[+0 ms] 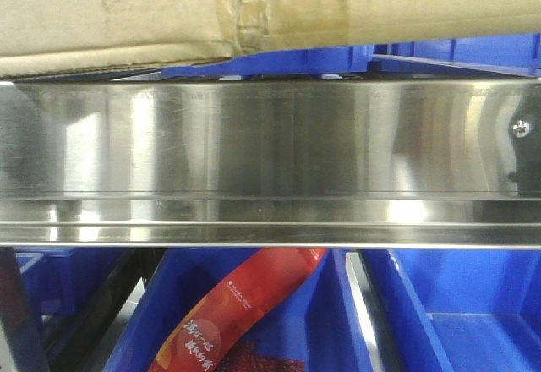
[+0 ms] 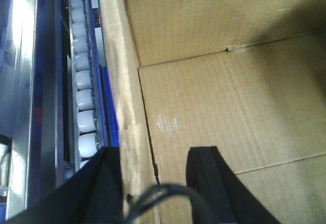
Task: Grab carton from right shelf to conveyor
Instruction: 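Lift the carton with both grippers and pull it off the shelf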
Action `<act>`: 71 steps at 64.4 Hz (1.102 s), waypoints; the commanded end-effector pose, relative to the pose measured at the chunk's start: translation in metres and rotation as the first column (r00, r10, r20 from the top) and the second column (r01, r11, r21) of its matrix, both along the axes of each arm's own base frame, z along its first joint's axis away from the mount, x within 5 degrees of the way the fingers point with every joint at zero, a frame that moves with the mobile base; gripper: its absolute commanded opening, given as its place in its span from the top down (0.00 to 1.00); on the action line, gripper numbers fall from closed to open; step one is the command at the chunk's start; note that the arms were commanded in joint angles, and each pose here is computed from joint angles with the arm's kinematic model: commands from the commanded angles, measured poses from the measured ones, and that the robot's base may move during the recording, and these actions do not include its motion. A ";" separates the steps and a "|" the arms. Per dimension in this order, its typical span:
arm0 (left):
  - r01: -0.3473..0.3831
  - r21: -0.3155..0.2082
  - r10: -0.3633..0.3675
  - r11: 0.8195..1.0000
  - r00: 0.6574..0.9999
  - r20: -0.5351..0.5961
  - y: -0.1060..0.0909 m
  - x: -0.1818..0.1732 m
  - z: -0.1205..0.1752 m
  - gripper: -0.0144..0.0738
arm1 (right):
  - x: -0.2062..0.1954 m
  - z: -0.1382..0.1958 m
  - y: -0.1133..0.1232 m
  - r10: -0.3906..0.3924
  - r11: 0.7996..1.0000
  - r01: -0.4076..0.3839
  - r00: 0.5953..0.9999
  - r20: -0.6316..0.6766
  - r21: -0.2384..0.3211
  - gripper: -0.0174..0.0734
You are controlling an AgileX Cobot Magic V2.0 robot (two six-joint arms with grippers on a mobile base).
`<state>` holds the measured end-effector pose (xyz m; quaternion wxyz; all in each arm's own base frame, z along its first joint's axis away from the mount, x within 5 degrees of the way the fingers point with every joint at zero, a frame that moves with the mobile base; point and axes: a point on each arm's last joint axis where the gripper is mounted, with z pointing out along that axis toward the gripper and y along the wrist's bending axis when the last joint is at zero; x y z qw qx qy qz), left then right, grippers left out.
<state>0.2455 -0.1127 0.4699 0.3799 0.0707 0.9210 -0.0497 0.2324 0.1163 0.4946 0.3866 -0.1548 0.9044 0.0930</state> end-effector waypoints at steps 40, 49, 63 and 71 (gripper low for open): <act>0.097 -0.082 -0.089 0.992 0.991 0.099 -0.011 -0.005 0.013 0.86 | 0.008 0.017 0.009 0.034 0.995 -0.052 0.979 0.199 0.090 0.88; 0.106 -0.098 -0.092 0.989 0.986 0.141 -0.012 -0.003 0.016 0.86 | 0.008 0.017 0.009 0.034 0.995 -0.052 0.979 0.199 0.090 0.88; 0.118 -0.115 -0.095 0.986 0.977 0.189 -0.014 -0.001 0.020 0.86 | 0.008 0.017 0.009 0.034 0.995 -0.052 0.979 0.199 0.090 0.88; 0.126 -0.127 -0.096 0.984 0.970 0.222 -0.015 0.001 0.023 0.86 | 0.008 0.017 0.009 0.034 0.995 -0.052 0.979 0.199 0.090 0.88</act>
